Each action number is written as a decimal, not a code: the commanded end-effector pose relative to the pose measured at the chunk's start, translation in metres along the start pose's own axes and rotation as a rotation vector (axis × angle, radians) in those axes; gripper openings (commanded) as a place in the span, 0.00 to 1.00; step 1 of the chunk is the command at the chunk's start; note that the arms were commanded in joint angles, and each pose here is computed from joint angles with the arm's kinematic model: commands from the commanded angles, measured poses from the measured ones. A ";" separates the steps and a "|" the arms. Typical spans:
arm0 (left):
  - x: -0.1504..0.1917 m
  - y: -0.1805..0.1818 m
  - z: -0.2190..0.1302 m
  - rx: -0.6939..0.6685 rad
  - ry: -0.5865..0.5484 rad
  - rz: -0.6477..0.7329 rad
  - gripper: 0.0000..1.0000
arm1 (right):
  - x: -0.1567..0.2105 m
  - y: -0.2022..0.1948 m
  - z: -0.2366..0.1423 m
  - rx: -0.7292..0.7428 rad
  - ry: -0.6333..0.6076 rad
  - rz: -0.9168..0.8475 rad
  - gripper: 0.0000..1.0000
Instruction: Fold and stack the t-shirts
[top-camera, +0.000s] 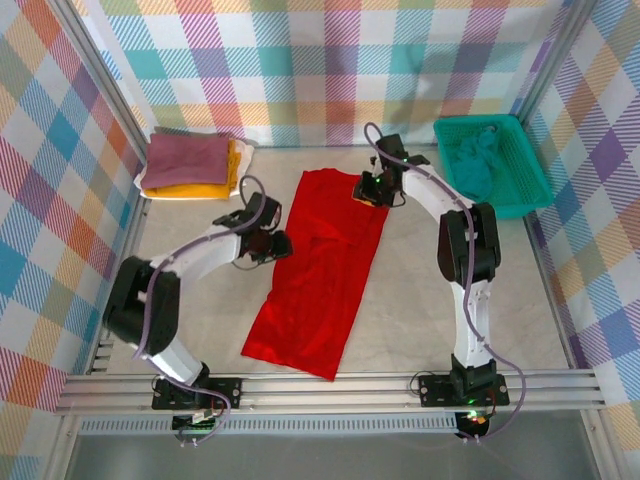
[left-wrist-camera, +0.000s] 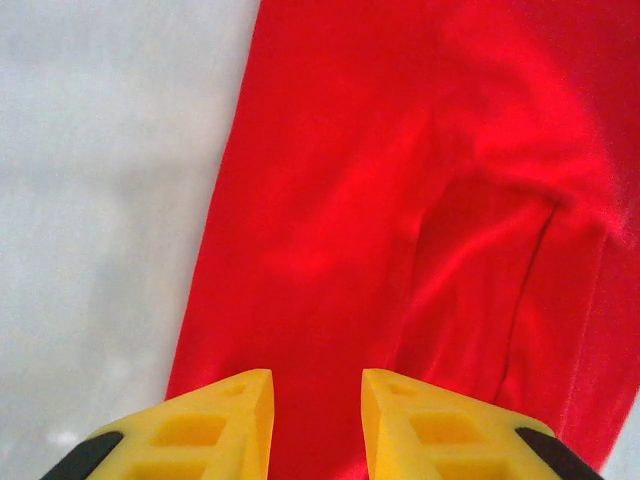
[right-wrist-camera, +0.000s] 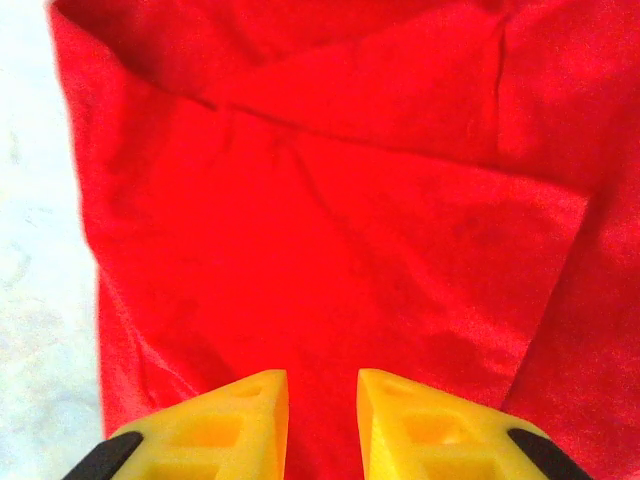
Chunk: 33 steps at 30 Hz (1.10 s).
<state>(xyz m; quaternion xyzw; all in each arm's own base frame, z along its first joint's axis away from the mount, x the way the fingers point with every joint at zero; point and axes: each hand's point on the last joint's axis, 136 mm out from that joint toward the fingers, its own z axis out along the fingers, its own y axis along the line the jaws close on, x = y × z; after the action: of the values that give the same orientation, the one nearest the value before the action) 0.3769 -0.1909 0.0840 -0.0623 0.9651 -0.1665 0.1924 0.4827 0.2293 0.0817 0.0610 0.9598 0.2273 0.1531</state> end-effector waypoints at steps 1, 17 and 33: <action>-0.049 -0.008 0.020 -0.040 -0.077 0.100 0.29 | 0.013 -0.027 0.017 0.123 0.002 0.042 0.22; -0.132 -0.025 0.109 -0.055 -0.059 0.048 0.29 | -0.033 -0.042 0.104 0.106 0.027 0.123 0.19; -0.188 -0.049 0.012 -0.033 -0.259 0.034 0.33 | -0.095 0.083 -0.048 -0.238 -0.164 -0.039 0.33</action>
<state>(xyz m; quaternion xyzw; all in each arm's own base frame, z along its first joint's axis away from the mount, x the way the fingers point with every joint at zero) 0.5685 -0.2183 0.0741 -0.0621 0.9522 -0.1294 0.2697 0.5817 0.2553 0.0696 0.0883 0.9383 0.2799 0.1827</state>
